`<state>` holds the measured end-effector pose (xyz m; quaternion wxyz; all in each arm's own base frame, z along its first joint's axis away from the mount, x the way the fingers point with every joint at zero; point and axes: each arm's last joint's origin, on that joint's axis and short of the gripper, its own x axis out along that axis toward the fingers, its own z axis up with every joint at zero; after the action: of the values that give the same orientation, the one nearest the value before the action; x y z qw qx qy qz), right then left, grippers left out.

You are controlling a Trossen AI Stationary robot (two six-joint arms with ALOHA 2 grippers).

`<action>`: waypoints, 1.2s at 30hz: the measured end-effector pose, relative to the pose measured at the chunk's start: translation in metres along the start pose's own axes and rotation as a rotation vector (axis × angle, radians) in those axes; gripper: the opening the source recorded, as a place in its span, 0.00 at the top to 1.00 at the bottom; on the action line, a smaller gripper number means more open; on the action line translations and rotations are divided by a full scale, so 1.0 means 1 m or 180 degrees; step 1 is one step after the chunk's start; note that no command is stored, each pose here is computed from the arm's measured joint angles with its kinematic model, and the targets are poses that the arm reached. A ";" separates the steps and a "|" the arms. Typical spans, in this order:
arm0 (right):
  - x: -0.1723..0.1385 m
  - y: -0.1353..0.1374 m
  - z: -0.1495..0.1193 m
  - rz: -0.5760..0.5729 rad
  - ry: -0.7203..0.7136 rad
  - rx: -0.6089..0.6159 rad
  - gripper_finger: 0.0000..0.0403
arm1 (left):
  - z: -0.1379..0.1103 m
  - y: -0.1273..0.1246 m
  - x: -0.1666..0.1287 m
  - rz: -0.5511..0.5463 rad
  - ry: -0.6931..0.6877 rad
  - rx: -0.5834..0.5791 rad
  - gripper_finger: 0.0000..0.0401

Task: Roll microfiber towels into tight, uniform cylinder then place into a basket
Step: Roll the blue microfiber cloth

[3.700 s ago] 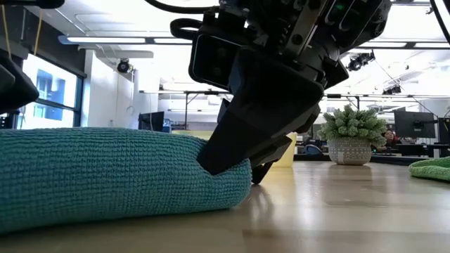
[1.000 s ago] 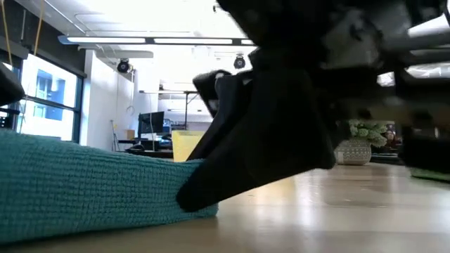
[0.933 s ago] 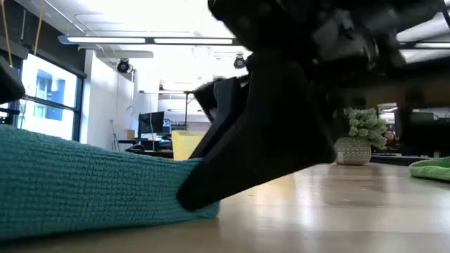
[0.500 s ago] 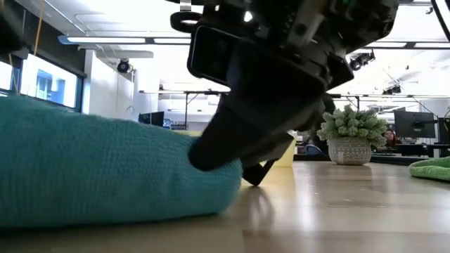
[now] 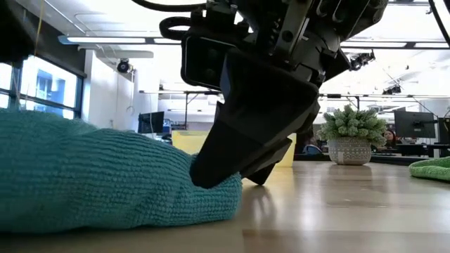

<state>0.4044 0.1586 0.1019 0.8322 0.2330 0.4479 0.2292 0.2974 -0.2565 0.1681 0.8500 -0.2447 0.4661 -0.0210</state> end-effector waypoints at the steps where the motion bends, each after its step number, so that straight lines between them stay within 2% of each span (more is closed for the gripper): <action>1: 0.000 0.000 0.000 -0.0006 0.0003 -0.0001 1.00 | -0.002 -0.003 -0.003 -0.0114 0.0116 -0.0048 0.72; 4: 0.000 0.000 0.000 -0.0038 -0.0012 -0.0004 1.00 | -0.008 -0.009 -0.011 -0.0216 0.0235 -0.0092 0.72; 7: 0.000 0.000 0.000 -0.0085 -0.0042 -0.0016 1.00 | -0.003 -0.015 -0.020 -0.0151 -0.0103 0.0055 0.72; 11: 0.000 -0.001 0.000 -0.0114 -0.0061 -0.0021 1.00 | 0.007 -0.012 -0.020 0.0398 -0.0924 0.0319 0.72; 13: 0.000 -0.001 0.000 -0.0116 -0.0065 -0.0022 1.00 | 0.010 -0.005 -0.013 0.0643 -0.1096 0.0355 0.72; 16: 0.000 0.000 0.001 -0.0124 -0.0071 -0.0026 1.00 | 0.013 0.004 0.002 0.0725 -0.1024 0.0330 0.72; 20: 0.001 0.002 0.000 -0.0141 -0.0080 -0.0058 1.00 | 0.008 0.013 0.022 0.0681 -0.0646 0.0279 0.72; 26: 0.001 0.002 0.000 -0.0142 -0.0081 -0.0125 1.00 | -0.004 0.013 0.024 0.0727 -0.0461 0.0155 0.73; 31: 0.001 0.002 0.000 -0.0136 -0.0089 -0.0200 1.00 | -0.015 0.010 0.027 0.0722 -0.0420 0.0058 0.78; 36: 0.001 0.002 0.002 -0.0118 -0.0149 -0.0405 0.92 | -0.024 0.014 0.041 0.0769 -0.0318 -0.0088 0.83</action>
<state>0.4060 0.1604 0.1036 0.8597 0.1766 0.4171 0.2362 0.2982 -0.2644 0.1188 0.8650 -0.1992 0.4495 0.1001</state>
